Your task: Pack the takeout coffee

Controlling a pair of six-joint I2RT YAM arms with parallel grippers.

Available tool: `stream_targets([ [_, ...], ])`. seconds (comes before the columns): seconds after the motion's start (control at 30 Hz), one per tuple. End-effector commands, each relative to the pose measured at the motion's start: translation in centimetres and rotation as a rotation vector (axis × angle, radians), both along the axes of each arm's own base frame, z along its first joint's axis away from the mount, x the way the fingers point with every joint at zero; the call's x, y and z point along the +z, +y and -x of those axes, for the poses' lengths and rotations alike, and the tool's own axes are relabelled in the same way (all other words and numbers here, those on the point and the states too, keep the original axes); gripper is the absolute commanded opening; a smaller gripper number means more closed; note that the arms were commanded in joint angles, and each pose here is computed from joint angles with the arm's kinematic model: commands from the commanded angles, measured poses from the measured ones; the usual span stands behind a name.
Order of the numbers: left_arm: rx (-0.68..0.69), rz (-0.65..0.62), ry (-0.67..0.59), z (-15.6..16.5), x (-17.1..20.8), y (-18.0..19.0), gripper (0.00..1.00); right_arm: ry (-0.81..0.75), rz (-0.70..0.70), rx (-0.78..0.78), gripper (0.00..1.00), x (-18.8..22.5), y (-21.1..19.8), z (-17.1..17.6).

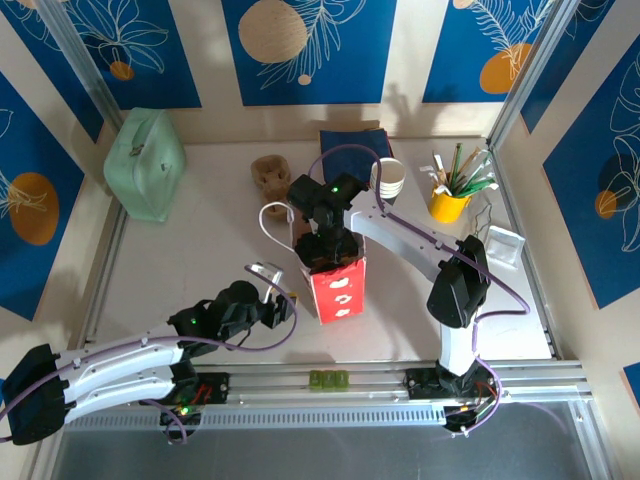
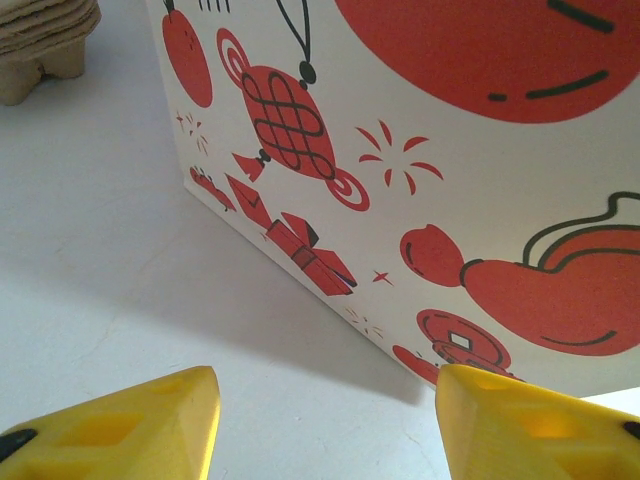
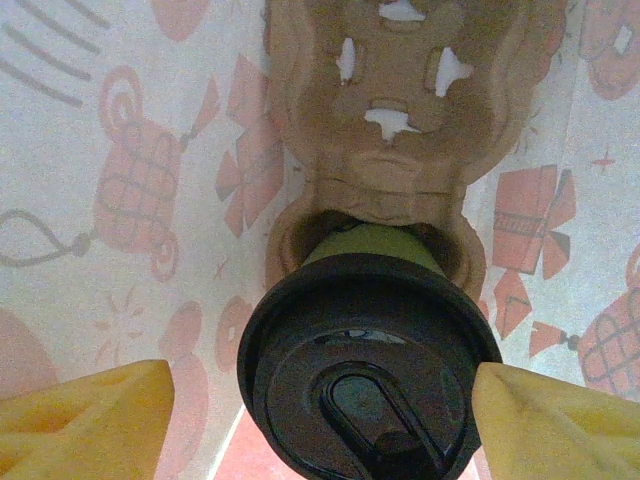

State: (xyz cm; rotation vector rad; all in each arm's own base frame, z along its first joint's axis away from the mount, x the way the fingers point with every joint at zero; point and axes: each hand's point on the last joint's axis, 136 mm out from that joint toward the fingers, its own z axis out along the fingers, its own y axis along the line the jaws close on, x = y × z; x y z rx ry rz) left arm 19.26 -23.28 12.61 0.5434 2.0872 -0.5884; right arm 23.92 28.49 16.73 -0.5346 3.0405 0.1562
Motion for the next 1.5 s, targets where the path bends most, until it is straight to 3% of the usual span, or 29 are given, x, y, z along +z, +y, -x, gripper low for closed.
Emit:
stream_targets([
  [0.0, 0.01, -0.001, -0.01, 0.0, 0.4, 0.1, 0.59, -0.009, -0.041, 0.016, 0.77, 1.1, 0.1, 0.7],
  [0.33, 0.01, -0.006, -0.016, -0.1, 0.6, 0.1, 0.59, -0.029, -0.024, 0.021, 0.72, 1.3, -0.1, 0.8],
  [0.7, 0.018, -0.014, -0.006, -0.1, 0.3, 0.2, 0.59, -0.048, 0.059, 0.051, 0.73, 0.2, -0.1, 1.0],
  [1.47, 0.031, -0.02, 0.001, -0.1, 0.1, 0.5, 0.59, -0.107, -0.083, 0.012, 0.58, 4.6, 0.3, 0.0],
])
